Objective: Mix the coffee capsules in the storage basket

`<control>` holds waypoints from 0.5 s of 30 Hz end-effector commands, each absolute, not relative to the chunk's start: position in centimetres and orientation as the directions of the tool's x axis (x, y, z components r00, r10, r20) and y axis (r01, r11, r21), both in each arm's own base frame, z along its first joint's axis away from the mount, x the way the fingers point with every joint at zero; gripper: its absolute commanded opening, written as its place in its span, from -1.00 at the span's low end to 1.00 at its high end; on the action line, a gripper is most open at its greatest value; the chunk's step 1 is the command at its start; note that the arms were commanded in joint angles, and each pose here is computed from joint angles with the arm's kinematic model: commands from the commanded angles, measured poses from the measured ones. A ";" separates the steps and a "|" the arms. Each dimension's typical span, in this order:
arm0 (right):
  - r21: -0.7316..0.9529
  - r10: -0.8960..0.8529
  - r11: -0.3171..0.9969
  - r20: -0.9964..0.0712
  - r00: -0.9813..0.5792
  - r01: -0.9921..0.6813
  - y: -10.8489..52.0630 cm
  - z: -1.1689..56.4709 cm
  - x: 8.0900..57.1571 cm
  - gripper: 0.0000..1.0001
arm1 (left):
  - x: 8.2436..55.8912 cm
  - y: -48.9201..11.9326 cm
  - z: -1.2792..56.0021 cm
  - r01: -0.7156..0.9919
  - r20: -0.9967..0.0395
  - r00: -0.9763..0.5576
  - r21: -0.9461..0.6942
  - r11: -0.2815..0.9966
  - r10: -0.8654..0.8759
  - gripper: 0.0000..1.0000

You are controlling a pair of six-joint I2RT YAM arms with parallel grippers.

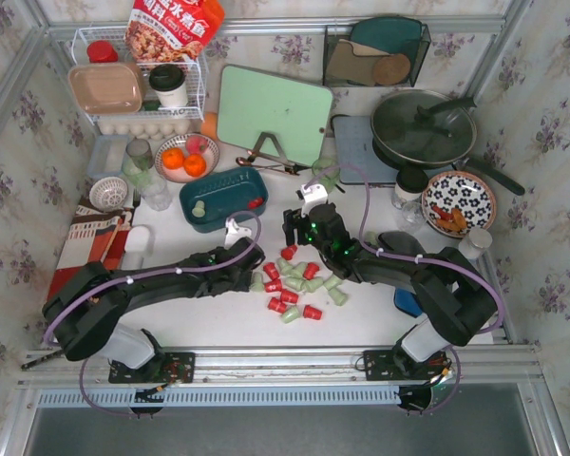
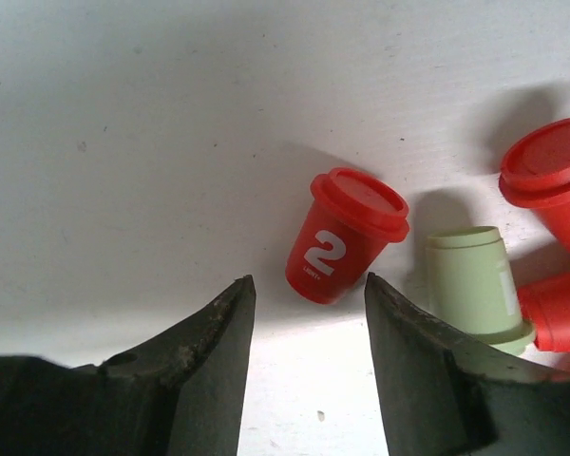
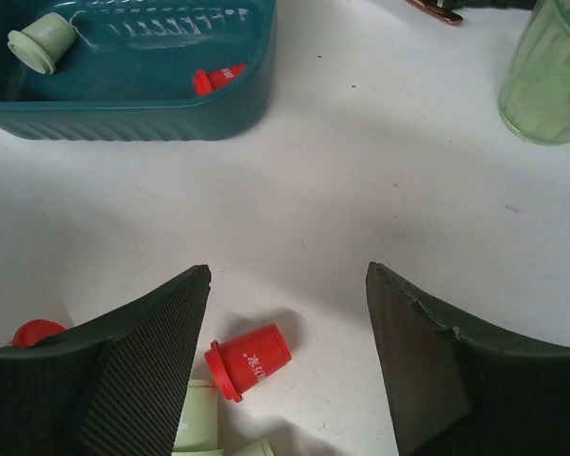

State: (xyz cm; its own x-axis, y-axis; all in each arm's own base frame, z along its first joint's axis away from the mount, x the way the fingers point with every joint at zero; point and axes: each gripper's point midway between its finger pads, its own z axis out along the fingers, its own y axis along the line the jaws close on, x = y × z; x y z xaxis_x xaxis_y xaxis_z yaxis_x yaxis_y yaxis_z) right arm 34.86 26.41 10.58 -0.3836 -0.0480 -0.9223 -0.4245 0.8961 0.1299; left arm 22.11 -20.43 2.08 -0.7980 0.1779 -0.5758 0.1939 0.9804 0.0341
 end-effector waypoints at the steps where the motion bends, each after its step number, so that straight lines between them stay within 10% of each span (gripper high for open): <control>1: 0.138 -0.039 0.892 -0.925 -0.377 -0.431 26.8 11.0 35.0 0.48 | 22.6 -21.5 2.1 0.343 -0.575 -0.769 -0.002 0.939 0.279 0.04; 15: 0.135 -0.050 0.889 -0.922 -0.385 -0.438 26.9 10.7 35.0 0.49 | 23.6 -23.1 0.8 0.406 -0.563 -0.770 -0.068 0.911 0.301 -0.23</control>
